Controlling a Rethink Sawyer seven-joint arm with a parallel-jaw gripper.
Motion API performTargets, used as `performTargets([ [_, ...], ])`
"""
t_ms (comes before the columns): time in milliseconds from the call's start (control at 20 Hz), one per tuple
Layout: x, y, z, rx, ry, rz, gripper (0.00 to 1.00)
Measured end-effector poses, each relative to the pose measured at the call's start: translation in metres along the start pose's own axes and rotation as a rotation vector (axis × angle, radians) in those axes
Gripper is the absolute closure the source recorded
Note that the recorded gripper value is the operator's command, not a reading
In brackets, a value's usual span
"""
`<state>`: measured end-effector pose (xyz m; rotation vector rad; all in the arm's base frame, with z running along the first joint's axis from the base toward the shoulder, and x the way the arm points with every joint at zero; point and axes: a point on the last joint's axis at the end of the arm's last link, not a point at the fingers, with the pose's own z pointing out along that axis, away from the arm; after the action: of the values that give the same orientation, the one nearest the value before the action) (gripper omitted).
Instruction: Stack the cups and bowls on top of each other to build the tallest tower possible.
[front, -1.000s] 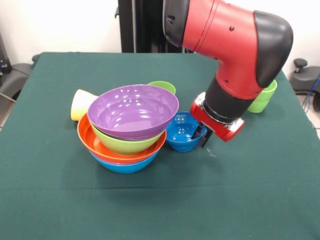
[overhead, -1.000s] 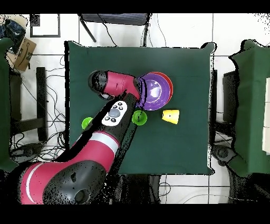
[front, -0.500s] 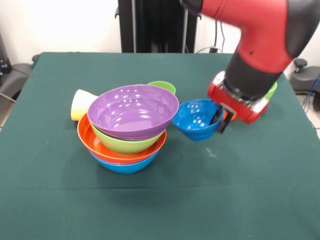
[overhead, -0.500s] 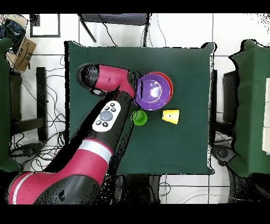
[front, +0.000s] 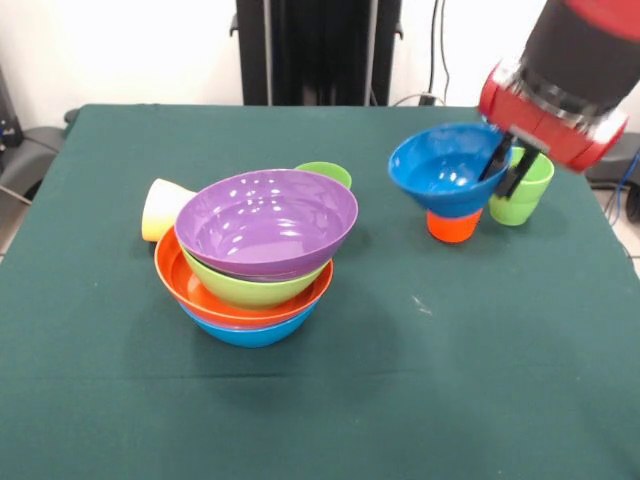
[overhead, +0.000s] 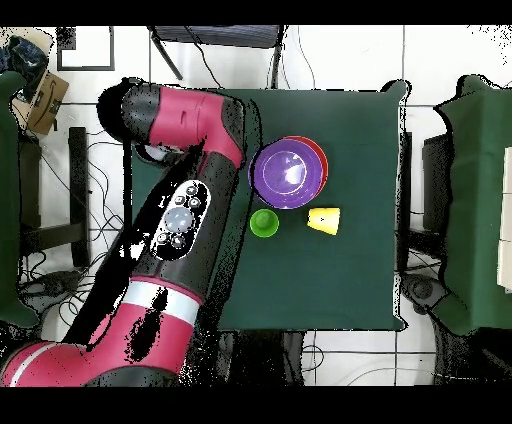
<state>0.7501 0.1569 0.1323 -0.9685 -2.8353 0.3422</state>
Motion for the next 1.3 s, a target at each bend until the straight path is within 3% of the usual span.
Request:
performTargets([
  [150,-0.001,-0.003,-0.025,0.003,0.01,0.0,1.0],
  [200,-0.002,-0.008,-0.042,0.006,0.012,0.003,1.0],
  [400,-0.006,-0.018,-0.066,0.008,0.009,0.013,1.0],
  [550,-0.016,-0.039,-0.098,0.005,0.003,0.038,1.0],
  [700,-0.025,-0.054,-0.112,0.003,-0.001,0.056,1.0],
  [750,-0.035,-0.067,-0.122,-0.004,-0.005,0.075,1.0],
  [1100,-0.074,-0.111,-0.139,-0.031,-0.017,0.148,1.0],
  [1300,-0.089,-0.124,-0.138,-0.037,-0.015,0.17,1.0],
])
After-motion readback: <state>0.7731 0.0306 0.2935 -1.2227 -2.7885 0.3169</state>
